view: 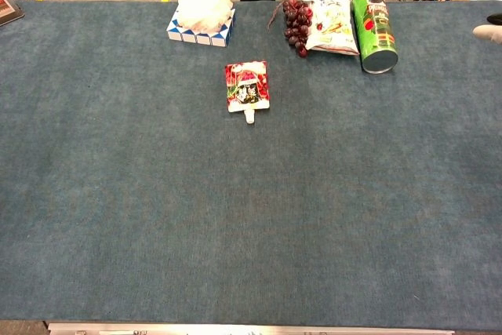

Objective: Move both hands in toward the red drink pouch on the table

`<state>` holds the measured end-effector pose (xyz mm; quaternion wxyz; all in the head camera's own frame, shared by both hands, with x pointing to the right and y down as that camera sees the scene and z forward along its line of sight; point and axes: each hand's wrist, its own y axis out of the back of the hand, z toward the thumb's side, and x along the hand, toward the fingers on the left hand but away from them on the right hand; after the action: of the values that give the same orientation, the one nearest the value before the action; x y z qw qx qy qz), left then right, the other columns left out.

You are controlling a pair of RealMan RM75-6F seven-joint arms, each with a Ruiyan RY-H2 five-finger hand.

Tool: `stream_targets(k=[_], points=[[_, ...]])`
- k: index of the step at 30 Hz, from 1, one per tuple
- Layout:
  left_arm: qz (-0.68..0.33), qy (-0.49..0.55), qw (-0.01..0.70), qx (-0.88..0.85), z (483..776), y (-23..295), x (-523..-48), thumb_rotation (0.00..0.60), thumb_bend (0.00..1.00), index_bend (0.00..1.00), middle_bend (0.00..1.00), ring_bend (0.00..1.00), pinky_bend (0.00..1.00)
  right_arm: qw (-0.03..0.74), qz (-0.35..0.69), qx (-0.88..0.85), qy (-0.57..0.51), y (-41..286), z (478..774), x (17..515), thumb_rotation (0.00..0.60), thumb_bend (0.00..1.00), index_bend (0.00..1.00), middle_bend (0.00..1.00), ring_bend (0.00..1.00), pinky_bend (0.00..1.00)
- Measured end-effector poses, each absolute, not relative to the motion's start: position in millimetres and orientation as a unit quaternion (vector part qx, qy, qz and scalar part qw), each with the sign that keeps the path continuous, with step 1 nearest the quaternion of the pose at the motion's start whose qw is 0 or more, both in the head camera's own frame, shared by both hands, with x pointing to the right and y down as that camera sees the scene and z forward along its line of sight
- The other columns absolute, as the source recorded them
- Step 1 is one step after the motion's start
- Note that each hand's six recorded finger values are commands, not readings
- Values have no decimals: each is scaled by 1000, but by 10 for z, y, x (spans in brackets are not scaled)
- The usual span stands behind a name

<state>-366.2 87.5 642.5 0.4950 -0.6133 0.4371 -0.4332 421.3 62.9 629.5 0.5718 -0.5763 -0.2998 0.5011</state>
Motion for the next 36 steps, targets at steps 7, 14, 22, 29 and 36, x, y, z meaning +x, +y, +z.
stream_targets(k=[7, 14, 22, 29, 36], points=[[-376, 462, 413, -689, 6349, 891, -3543, 600, 910, 39, 0, 900, 984, 505, 457, -662, -313, 665, 6306, 4106, 600, 1000, 120, 79, 963, 1000], [-290, 473, 290, -779, 6246, 810, -3365, 600, 917, 72, 0, 904, 987, 405, 393, -765, -310, 648, 6283, 3851, 600, 1000, 120, 97, 963, 1000], [-199, 440, 148, -863, 6168, 705, -3007, 600, 940, 84, 0, 904, 988, 253, 295, -876, -285, 617, 6187, 3449, 600, 1000, 120, 123, 966, 1000], [-130, 395, 24, -909, 6115, 685, -2775, 600, 949, 84, 0, 904, 988, 108, 218, -939, -241, 624, 6097, 3195, 600, 1000, 120, 132, 966, 1000], [-77, 334, -99, -934, 6082, 711, -2649, 600, 952, 84, 0, 904, 989, 0, 161, -971, -178, 635, 6004, 3061, 600, 1000, 120, 150, 970, 1000]])
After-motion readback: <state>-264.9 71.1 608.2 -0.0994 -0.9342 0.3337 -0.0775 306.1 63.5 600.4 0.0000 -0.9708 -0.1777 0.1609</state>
